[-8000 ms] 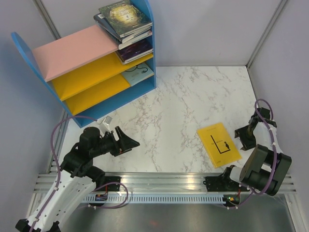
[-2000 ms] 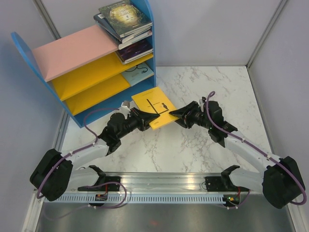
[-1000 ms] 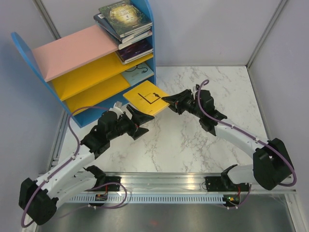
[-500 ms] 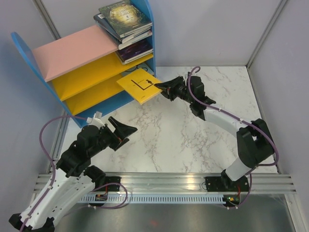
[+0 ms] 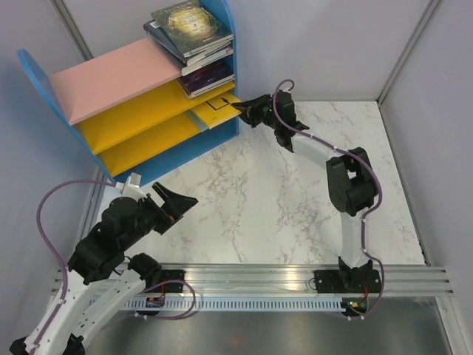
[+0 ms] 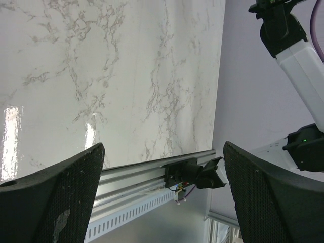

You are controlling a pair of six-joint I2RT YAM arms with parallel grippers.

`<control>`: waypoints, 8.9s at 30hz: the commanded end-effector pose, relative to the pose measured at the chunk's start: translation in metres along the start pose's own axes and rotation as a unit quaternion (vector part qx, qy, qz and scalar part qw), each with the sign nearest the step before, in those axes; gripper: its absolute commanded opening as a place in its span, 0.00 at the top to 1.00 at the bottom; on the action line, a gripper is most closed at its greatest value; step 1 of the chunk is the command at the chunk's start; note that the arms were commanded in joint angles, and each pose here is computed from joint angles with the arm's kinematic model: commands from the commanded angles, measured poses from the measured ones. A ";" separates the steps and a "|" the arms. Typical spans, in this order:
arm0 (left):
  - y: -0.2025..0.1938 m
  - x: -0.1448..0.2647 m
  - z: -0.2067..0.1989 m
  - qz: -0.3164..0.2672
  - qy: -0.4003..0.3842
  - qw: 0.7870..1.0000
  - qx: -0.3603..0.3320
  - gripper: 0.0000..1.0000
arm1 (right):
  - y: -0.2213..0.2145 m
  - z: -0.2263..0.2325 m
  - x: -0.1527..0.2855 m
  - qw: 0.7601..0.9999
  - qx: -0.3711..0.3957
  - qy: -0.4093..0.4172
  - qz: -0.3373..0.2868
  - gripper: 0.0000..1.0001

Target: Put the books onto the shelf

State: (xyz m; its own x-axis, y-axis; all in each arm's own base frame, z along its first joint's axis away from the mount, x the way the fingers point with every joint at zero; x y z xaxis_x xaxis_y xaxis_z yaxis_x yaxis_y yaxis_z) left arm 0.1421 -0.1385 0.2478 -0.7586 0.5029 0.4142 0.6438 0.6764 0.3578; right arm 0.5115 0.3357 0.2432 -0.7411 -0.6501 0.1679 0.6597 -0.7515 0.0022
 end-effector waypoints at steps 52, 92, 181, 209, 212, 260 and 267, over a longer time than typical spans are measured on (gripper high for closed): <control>0.036 0.033 0.030 -0.115 0.065 0.990 -0.043 0.00 | 0.004 -0.027 -0.002 1.000 0.018 -0.016 -0.001 0.36; 0.077 -0.117 0.097 -0.143 0.213 0.879 -0.403 0.00 | -0.045 0.010 0.396 0.914 0.377 -0.086 -0.122 0.02; 0.176 -0.160 0.164 -0.295 0.126 0.839 -0.441 0.00 | 0.138 -0.187 0.301 0.658 0.648 -0.213 -0.320 0.02; 0.176 -0.160 0.164 -0.294 0.126 0.838 -0.441 0.00 | 0.148 -0.201 0.295 0.669 0.632 -0.256 -0.298 0.02; 0.176 -0.160 0.163 -0.295 0.125 0.838 -0.441 0.00 | 0.148 -0.201 0.296 0.668 0.632 -0.256 -0.298 0.02; 0.176 -0.160 0.163 -0.295 0.125 0.838 -0.441 0.00 | 0.153 -0.204 0.293 0.685 0.621 -0.251 -0.287 0.02; 0.177 -0.160 0.163 -0.296 0.125 0.838 -0.441 0.00 | 0.155 -0.204 0.293 0.689 0.620 -0.245 -0.285 0.02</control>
State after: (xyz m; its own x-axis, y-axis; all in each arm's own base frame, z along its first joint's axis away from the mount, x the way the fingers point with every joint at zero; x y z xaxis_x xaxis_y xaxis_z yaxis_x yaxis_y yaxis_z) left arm 0.3558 -0.0159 0.0916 -0.9898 0.0247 0.1405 0.1423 0.1041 0.9843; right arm 0.3622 0.0018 0.0797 -0.9857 0.0839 0.1462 0.1484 0.0200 0.9887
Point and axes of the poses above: each gripper's point midway between its finger pads, its own x axis back along the fingers, its own z axis along the line the jaws close on, y = z × x, the point moved 1 cm from there along x, back along the fingers, and after that the axes turned 2 degrees about x, right-handed, at the moved point
